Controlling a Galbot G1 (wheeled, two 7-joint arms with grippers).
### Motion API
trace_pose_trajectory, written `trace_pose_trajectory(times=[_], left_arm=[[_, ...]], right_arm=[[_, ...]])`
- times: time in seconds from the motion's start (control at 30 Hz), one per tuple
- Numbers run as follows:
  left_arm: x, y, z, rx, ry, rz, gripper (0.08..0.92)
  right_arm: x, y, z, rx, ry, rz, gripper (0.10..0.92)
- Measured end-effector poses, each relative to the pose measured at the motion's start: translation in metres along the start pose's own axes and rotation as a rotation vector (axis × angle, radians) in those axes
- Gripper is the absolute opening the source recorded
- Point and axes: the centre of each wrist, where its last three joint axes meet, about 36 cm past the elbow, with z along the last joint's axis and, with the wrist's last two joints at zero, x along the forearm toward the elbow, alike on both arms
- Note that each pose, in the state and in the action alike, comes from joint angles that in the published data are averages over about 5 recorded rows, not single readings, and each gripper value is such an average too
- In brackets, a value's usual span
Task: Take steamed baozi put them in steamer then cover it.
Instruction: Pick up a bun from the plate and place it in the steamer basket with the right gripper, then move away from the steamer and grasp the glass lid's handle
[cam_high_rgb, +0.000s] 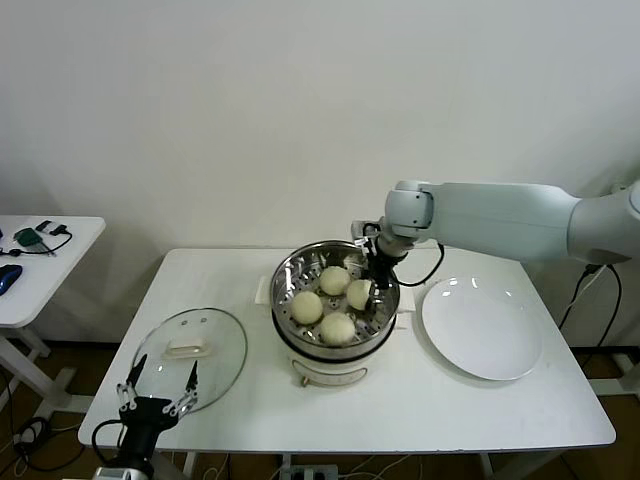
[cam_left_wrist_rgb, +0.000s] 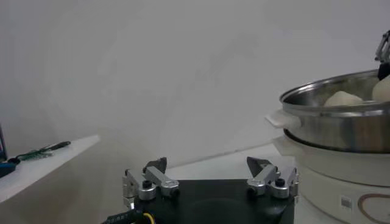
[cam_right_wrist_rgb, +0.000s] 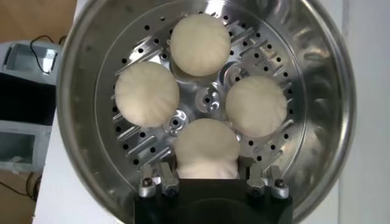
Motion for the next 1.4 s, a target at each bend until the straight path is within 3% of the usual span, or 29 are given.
trace_pose_trajectory(times=[0.17, 0.37, 0.77, 1.1, 1.4], left_arm=[[-0.001, 0.0, 0.0, 0.0, 0.0, -0.001, 0.823], [-0.003, 0.003, -0.001, -0.008, -0.006, -0.004, 0.823], [-0.004, 0.002, -0.003, -0.014, -0.009, -0.001, 0.823], [-0.004, 0.003, -0.004, -0.021, -0.013, -0.01, 0.823], [-0.004, 0.001, -0.01, -0.042, -0.03, -0.023, 0.823]], right_arm=[[-0.005, -0.001, 0.0, -0.003, 0.013, 0.011, 0.675], [-0.008, 0.0, 0.0, -0.006, 0.009, 0.013, 0.805], [0.022, -0.004, 0.01, -0.018, -0.051, 0.025, 0.823], [0.064, 0.003, 0.059, -0.036, -0.248, 0.135, 0.823], [0.05, 0.04, 0.149, -0.129, -0.527, 0.373, 0.823]])
